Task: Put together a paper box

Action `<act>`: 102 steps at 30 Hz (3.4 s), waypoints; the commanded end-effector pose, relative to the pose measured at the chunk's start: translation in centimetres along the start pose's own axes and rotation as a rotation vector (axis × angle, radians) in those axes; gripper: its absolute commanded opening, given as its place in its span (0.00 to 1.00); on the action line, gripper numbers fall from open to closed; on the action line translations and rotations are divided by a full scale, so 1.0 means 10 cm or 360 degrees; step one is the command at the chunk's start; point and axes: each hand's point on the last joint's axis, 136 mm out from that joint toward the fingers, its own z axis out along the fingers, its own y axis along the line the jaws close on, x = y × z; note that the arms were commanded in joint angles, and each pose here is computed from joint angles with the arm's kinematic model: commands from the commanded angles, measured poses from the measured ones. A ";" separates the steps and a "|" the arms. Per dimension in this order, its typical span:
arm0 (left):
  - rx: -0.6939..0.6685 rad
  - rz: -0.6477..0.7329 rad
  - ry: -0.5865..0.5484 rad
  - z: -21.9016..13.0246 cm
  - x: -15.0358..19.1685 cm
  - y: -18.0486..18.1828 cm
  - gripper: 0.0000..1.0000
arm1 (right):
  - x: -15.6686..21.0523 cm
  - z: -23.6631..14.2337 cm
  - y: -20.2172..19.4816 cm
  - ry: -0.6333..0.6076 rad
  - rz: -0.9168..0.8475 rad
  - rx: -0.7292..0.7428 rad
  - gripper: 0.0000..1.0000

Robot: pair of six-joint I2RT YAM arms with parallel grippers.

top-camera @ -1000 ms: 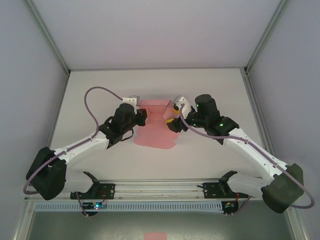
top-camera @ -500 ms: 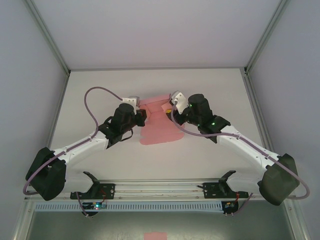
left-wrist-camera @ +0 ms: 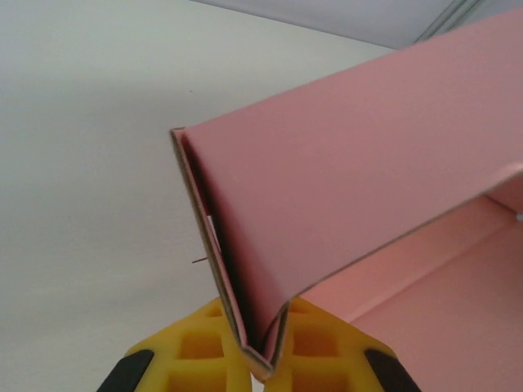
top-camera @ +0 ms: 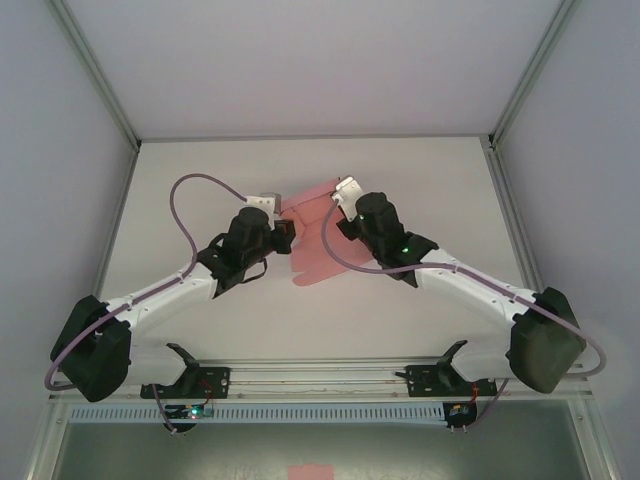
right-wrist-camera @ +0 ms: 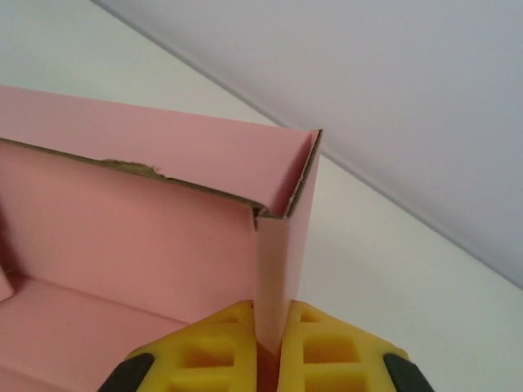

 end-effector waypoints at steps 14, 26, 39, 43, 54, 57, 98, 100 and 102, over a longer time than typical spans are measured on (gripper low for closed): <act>-0.1379 -0.0643 -0.0468 -0.13 -0.52 0.86 0.00 | -0.03 -0.11 -0.52 0.0107 0.0011 0.0938 0.00; -0.1667 -0.0748 -0.0483 -0.40 -0.30 1.12 0.00 | 0.35 -0.25 -1.40 0.0214 0.0311 0.1572 0.00; -0.1058 -0.0608 -0.0221 0.22 -0.36 0.62 0.00 | -0.14 0.04 -0.88 -0.0204 0.0478 0.0691 0.29; -0.0973 -0.0588 -0.0172 0.26 -0.34 0.53 0.00 | -0.31 -0.16 -0.70 -0.0319 0.0487 0.0398 0.51; -0.0858 -0.0513 -0.0137 0.27 -0.33 0.44 0.00 | -0.52 -0.89 -0.56 -0.0497 0.0466 -0.0013 0.85; -0.0744 -0.0453 -0.0137 0.28 -0.36 0.35 0.00 | -0.35 -0.92 -0.88 -0.0387 0.0631 0.0068 0.82; -0.0160 -0.0250 -0.0110 0.07 -0.46 -0.28 0.00 | -0.13 0.01 -0.26 0.0015 0.0187 -0.0608 0.48; -0.0169 -0.0256 -0.0092 0.09 -0.45 -0.29 0.00 | -0.13 0.08 -0.31 0.0027 0.0162 -0.0429 0.49; -0.0174 -0.0266 -0.0082 0.10 -0.44 -0.29 0.00 | -0.14 0.10 -0.25 0.0007 0.0149 -0.0393 0.50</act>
